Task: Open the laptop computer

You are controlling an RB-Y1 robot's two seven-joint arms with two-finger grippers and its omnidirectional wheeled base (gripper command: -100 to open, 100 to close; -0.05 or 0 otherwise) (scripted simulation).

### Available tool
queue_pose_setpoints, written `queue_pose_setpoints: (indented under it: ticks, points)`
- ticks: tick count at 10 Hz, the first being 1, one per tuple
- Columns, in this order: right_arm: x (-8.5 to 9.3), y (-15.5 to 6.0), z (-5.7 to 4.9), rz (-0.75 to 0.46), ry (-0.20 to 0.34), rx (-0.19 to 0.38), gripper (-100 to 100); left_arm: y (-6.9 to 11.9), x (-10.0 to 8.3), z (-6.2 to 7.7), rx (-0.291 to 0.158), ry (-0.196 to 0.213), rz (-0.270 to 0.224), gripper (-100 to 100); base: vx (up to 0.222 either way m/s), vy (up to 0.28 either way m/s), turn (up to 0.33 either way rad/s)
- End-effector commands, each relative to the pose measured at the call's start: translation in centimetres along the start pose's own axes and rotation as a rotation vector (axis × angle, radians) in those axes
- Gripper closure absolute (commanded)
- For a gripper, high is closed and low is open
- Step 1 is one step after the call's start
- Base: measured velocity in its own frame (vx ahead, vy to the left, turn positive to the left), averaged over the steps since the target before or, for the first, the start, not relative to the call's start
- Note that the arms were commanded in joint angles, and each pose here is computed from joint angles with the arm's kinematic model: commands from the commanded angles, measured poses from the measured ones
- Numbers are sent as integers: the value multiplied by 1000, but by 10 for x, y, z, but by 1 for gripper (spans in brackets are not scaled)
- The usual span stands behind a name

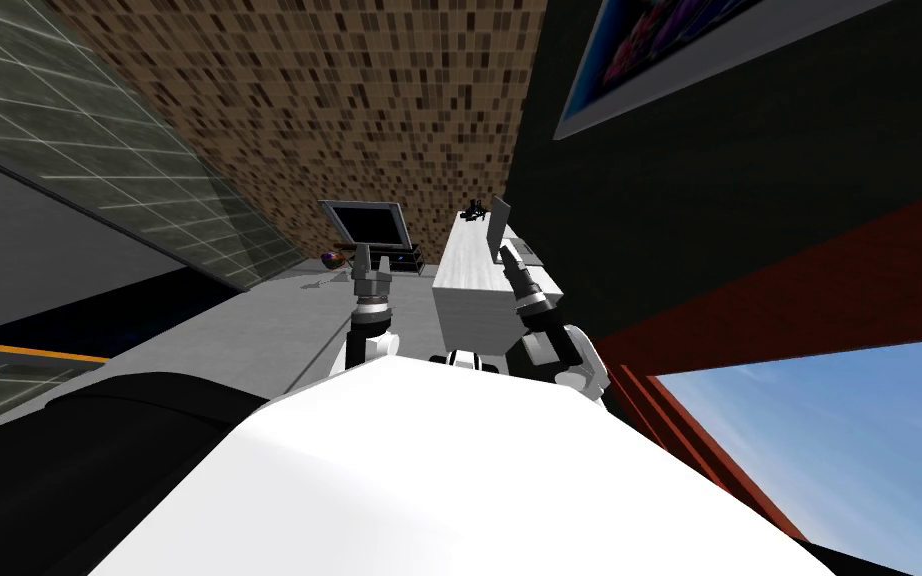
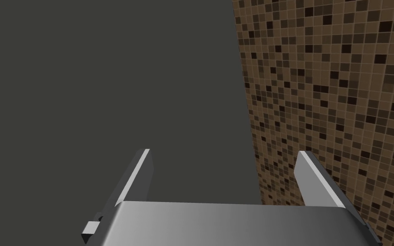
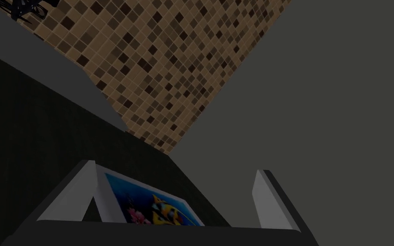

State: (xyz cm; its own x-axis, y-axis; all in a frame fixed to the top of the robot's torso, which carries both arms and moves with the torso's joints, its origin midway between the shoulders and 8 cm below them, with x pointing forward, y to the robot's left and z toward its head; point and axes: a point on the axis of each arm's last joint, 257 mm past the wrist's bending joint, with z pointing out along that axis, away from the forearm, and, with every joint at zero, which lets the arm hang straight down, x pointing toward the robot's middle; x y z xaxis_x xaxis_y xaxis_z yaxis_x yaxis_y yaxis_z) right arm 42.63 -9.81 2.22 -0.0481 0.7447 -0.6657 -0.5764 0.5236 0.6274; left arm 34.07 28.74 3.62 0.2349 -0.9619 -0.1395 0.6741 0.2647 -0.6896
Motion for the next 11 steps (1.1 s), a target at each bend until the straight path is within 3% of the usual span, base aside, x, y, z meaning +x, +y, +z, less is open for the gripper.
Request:
queue_pose_setpoints:
  ticks: [1,6,7,10,11]
  points:
    - [17,-1,9,-86,59,18,-100,0,0,0,0,0,0,0,19,-23,82]
    - [38,-13,18,-213,145,71,-100,0,0,0,0,0,0,0,20,-20,66]
    - [44,-11,23,-281,172,61,-100,0,0,0,0,0,0,0,25,-11,75]
    - [52,-25,25,-357,219,108,-100,0,0,0,0,0,0,0,19,-8,49]
    - [57,-27,29,-431,245,107,-100,0,0,0,0,0,0,0,21,-6,60]
